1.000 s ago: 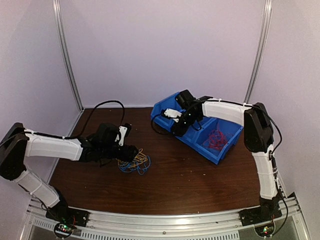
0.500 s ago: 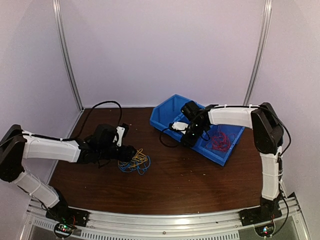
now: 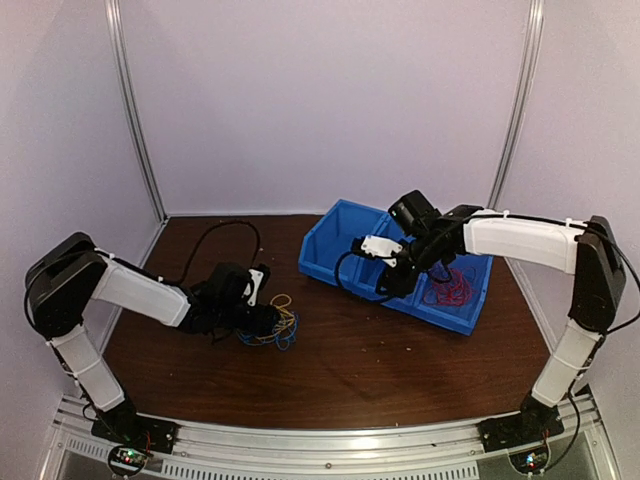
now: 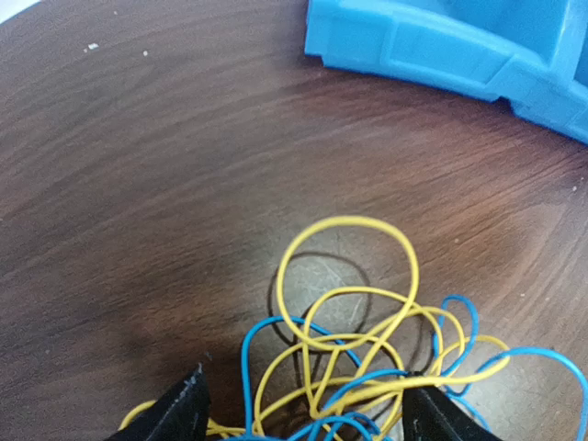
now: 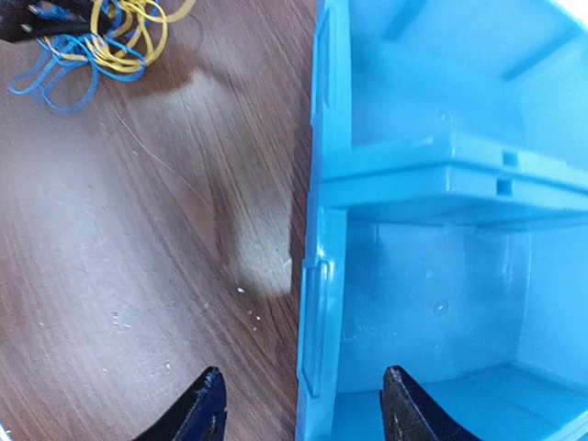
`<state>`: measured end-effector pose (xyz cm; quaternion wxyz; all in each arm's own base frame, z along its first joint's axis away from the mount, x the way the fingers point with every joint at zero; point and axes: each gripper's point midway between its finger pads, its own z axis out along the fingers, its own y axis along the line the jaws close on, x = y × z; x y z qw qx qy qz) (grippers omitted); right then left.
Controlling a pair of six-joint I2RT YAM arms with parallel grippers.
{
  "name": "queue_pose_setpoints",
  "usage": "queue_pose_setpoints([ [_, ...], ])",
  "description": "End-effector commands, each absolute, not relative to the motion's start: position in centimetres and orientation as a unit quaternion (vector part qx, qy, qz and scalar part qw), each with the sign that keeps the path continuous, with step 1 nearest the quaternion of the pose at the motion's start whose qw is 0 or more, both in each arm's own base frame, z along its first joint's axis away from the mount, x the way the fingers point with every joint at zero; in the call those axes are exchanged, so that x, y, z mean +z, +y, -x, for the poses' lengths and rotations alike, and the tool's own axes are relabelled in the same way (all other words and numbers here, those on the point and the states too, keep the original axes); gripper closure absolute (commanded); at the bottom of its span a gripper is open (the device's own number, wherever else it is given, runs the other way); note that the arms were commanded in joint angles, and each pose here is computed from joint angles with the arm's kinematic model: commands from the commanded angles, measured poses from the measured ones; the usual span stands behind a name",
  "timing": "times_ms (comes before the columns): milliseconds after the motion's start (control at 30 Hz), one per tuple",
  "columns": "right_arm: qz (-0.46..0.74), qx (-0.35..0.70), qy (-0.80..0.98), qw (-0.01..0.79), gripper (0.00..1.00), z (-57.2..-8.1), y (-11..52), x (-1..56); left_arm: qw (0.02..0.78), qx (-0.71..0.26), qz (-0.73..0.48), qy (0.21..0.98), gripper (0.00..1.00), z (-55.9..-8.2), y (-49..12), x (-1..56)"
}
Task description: Untangle the cables
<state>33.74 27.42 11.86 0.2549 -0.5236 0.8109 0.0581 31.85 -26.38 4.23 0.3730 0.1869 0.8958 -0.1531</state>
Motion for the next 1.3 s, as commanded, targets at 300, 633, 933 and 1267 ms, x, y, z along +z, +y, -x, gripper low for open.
queue_pose_setpoints([
  [300, 0.621, 0.196, 0.691, 0.314, 0.43, -27.7, 36.0, 17.4, 0.321, -0.357, -0.282, 0.831, 0.44, -24.6, -30.9, 4.4],
  [633, 0.672, 0.229, 0.643, 0.287, 0.46, -24.3, 40.5, 12.9, 0.335, -0.387, -0.325, 0.795, 0.43, -19.8, -32.5, 7.1],
  [933, 0.779, 0.099, 0.539, 0.305, 0.43, -21.0, 42.0, 9.3, 0.381, -0.356, -0.296, 0.8, 0.35, -20.5, -30.2, 9.9],
  [1267, 0.781, 0.059, 0.531, 0.323, 0.47, -22.6, 44.7, 7.6, 0.404, -0.342, -0.241, 0.813, 0.36, -21.5, -28.6, 10.3],
])
